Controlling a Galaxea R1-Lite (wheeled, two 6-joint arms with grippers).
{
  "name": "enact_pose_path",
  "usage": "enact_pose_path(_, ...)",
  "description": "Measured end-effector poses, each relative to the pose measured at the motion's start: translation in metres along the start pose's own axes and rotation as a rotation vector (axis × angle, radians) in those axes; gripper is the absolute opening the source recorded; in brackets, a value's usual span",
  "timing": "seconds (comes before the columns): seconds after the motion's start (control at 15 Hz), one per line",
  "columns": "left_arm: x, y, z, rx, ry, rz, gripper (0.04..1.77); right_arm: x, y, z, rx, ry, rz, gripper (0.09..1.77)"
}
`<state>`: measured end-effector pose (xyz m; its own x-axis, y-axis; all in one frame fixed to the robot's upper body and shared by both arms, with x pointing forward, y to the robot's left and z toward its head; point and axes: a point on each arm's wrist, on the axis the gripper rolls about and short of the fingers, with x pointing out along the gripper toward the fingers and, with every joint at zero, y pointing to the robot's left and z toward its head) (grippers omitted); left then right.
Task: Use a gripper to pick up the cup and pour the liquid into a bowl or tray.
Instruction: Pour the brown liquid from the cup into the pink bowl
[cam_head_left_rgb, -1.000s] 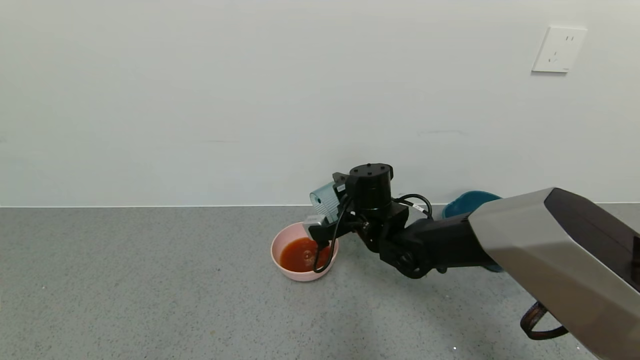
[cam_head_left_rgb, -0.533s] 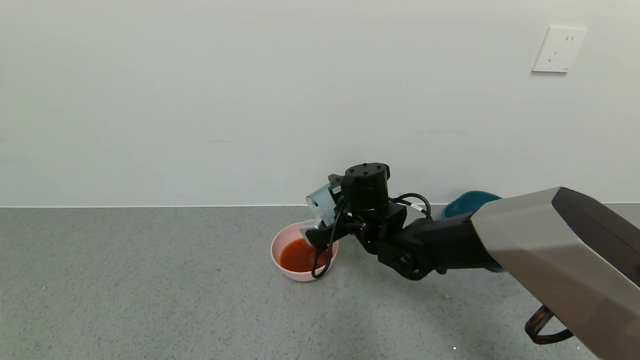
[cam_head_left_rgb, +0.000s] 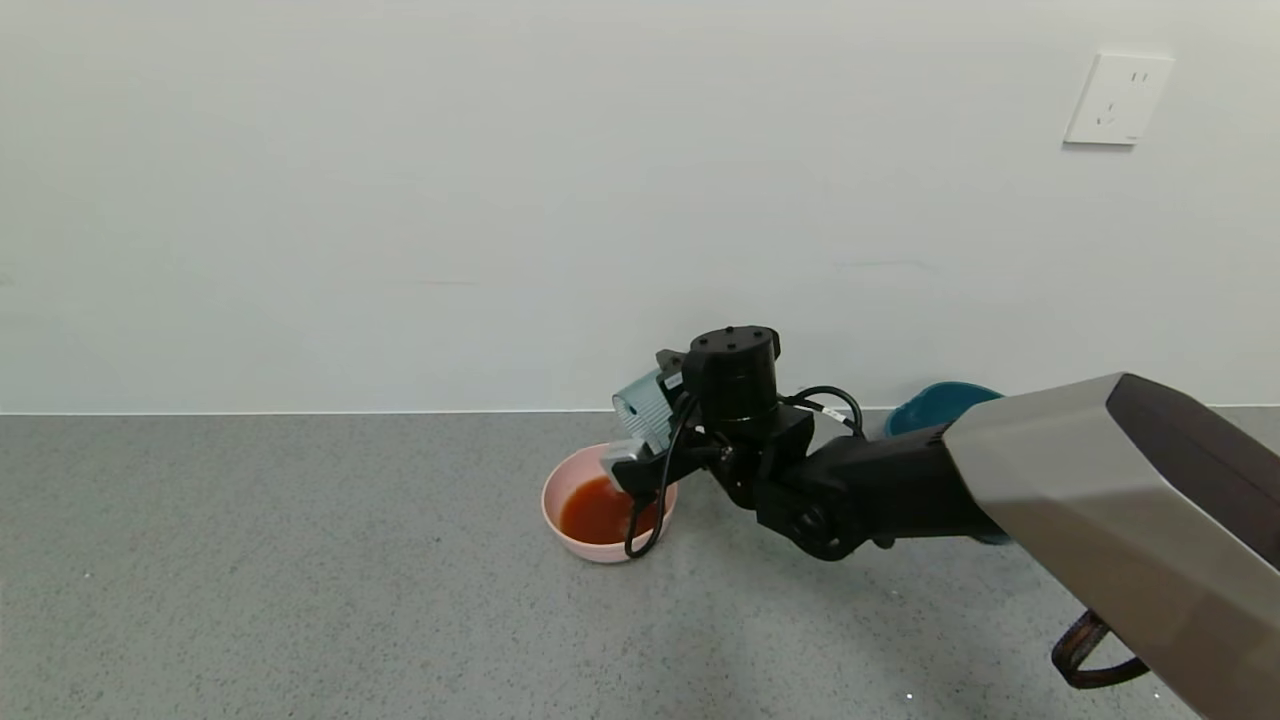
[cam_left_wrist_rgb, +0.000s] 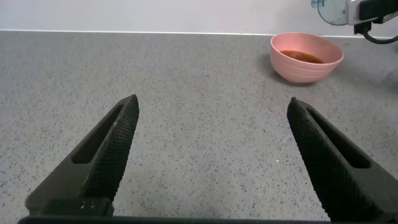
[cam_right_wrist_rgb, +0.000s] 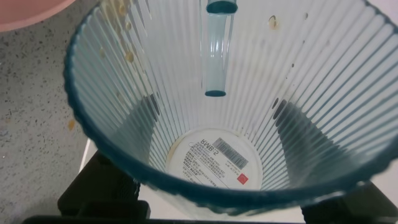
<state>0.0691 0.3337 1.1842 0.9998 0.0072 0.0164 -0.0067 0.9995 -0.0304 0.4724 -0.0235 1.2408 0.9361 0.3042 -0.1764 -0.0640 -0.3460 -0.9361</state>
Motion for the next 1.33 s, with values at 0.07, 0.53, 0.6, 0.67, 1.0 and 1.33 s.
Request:
enact_pose_path(0.07,0.0,0.0,0.0,0.0,0.0,0.0,1.72,0.0,-0.001,-0.002,0.003,0.003,-0.002,1.37)
enact_pose_path(0.53,0.0,0.0,0.0,0.0,0.0,0.0,1.72,-0.004,-0.003,-0.016,0.178,0.022,-0.002,1.37)
enact_pose_path(0.6,0.0,0.0,0.0,0.0,0.0,0.0,1.72,-0.007,-0.001,-0.017,0.215,0.021,0.008,1.37)
enact_pose_path(0.67,0.0,0.0,0.0,0.0,0.0,0.0,1.72,-0.011,0.0,-0.019,0.256,0.021,0.017,1.37)
enact_pose_path(1.0,0.0,0.0,0.0,0.0,0.0,0.0,1.72,-0.032,0.0,-0.037,0.546,0.046,0.043,1.37)
enact_pose_path(1.33,0.0,0.0,0.0,0.0,0.0,0.0,1.72,-0.06,0.001,-0.07,0.882,0.108,0.05,1.37)
